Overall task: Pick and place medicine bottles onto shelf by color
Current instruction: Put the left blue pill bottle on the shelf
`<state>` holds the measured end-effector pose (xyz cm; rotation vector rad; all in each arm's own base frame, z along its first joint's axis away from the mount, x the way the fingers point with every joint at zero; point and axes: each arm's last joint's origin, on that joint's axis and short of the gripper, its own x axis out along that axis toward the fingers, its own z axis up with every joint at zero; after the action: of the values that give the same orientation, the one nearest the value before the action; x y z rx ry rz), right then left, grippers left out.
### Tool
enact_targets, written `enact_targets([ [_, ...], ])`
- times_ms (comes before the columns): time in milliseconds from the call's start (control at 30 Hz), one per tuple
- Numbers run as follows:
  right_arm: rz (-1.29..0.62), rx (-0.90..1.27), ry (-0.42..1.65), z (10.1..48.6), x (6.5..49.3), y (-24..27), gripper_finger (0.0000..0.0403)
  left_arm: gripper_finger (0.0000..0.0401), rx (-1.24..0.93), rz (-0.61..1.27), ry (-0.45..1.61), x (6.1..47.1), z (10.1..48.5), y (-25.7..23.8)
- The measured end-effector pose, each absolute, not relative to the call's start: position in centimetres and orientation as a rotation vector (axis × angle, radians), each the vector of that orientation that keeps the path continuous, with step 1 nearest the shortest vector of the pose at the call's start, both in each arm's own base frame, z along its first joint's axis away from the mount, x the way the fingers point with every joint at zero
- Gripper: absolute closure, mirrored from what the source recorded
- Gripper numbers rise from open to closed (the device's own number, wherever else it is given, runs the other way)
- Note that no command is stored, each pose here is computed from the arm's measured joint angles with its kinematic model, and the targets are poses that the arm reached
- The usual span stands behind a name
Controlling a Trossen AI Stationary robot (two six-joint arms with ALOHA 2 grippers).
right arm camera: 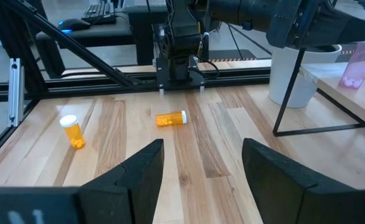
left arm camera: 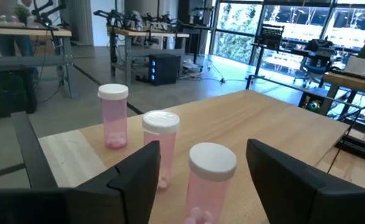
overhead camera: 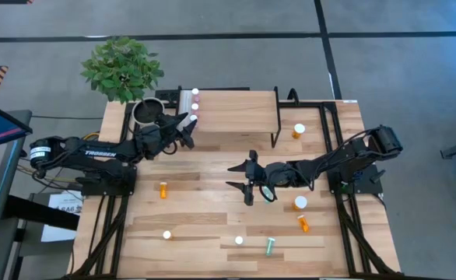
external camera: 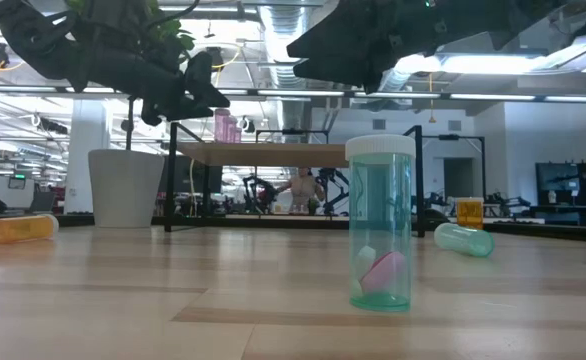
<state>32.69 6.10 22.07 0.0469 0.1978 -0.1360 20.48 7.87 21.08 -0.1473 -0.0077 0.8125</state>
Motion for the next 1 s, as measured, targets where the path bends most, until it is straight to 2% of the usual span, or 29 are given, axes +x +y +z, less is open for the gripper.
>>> enact_targets([
  [400, -0.135, 0.049, 0.198, 22.1, 32.7, 6.1, 0.0165, 0.0169, -0.142, 0.778, -0.121, 18.5, 23.9, 7.1],
  [567, -0.077, 0.053, 0.165, 23.0, 32.2, 7.3, 0.0165, 0.0172, -0.093, 0.548, -0.185, 17.8, 25.7, 4.6],
  [733, 0.048, 0.027, 0.142, 24.4, 30.8, 9.9, 0.0165, 0.0194, -0.02, 0.375, -0.222, 17.2, 26.8, 0.3],
  [1000, 0.138, 0.088, 0.256, 23.4, 29.3, 13.0, 0.0165, 0.0207, -0.025, 0.15, -0.147, 17.6, 25.6, -5.0],
])
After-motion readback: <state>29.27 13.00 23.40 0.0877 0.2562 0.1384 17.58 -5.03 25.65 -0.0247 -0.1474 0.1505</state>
